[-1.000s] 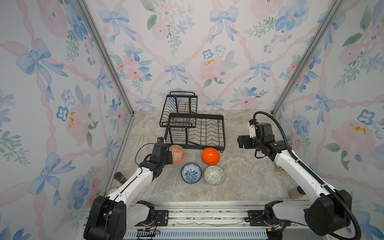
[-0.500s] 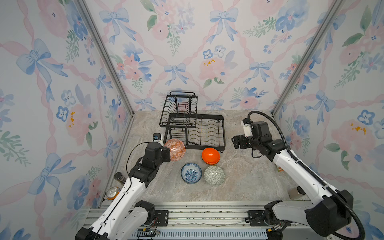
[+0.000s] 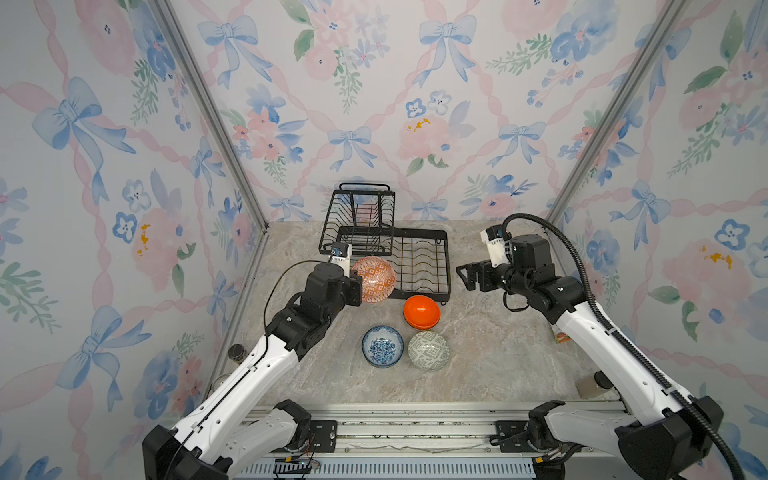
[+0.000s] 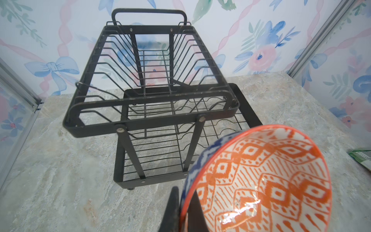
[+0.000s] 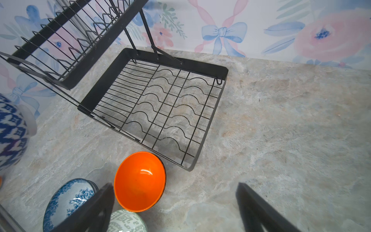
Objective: Load the bowls into the dish rack
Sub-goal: 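Carry the bowl toward the right gripper while the right gripper approaches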
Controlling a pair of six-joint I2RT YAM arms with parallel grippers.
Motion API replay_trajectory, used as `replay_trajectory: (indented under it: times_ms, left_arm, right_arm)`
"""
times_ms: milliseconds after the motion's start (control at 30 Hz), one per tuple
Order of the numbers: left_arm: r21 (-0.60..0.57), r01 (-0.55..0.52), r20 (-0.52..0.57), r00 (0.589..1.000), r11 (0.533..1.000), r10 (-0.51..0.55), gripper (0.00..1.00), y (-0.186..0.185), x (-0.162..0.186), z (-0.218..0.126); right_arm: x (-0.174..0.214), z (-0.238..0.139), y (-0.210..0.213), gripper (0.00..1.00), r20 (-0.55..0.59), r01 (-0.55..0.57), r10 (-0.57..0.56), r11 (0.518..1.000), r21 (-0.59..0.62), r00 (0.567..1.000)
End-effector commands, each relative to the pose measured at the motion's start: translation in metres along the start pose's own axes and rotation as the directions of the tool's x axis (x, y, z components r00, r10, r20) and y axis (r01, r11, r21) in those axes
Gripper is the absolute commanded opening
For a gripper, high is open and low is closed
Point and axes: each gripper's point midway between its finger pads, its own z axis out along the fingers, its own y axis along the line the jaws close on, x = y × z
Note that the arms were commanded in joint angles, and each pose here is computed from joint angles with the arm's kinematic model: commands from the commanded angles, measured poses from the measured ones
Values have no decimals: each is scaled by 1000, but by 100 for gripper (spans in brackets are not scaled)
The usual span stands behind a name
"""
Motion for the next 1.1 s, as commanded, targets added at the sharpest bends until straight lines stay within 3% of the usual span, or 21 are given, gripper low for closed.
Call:
replay_trajectory:
  times_ms: [0, 333, 733, 1067]
  left_arm:
    - [26, -24, 87, 996, 999, 21, 0, -19, -38, 0]
    - [93, -81, 143, 987, 992, 67, 0, -63, -75, 24]
    - [156, -114, 131, 987, 981, 93, 0, -99, -79, 56]
    - [187, -125, 128, 987, 974, 102, 0, -113, -79, 62]
  right_arm:
    - [-24, -17, 20, 97, 71, -1, 6, 998, -66, 997]
    - [-42, -21, 38, 97, 120, -4, 20, 991, -137, 993]
    - [-48, -9, 57, 100, 122, -3, 26, 982, -190, 992]
    - [-49, 16, 56, 82, 81, -56, 69, 986, -158, 994]
